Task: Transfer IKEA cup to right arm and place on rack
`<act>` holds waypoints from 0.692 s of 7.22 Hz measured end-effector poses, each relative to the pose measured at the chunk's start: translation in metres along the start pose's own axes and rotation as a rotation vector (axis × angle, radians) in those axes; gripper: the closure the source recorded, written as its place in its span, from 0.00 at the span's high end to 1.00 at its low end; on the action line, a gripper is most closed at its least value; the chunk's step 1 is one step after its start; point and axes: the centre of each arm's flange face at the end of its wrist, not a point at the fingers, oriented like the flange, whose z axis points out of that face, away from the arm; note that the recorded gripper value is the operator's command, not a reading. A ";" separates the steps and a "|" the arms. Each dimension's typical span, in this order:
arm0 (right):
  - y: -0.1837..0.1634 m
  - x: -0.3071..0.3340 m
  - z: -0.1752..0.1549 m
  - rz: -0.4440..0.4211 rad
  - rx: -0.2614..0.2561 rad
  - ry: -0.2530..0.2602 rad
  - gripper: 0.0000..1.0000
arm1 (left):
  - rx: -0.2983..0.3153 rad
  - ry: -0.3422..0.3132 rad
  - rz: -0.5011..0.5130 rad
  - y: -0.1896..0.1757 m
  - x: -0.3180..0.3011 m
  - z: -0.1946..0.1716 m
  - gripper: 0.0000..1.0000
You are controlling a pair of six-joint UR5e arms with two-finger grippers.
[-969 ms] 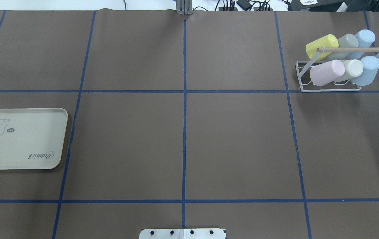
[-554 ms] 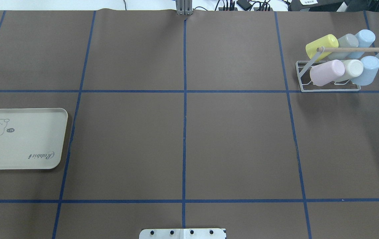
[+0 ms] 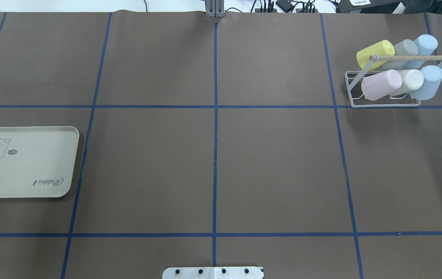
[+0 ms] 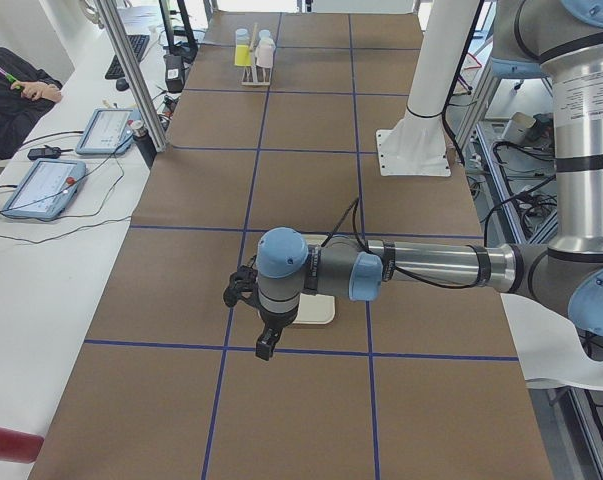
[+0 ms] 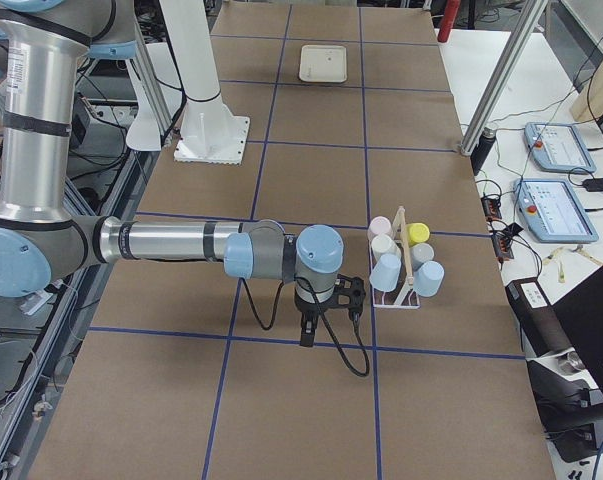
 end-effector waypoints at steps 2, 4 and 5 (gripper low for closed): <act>0.000 -0.001 0.000 -0.002 0.000 -0.009 1.00 | 0.007 -0.002 0.007 -0.001 0.001 -0.002 1.00; 0.000 -0.002 0.001 -0.002 -0.002 -0.019 1.00 | 0.009 -0.003 0.008 -0.002 0.001 -0.002 1.00; 0.000 -0.003 0.001 -0.003 -0.003 -0.022 1.00 | 0.009 -0.003 0.008 -0.001 0.001 -0.002 1.00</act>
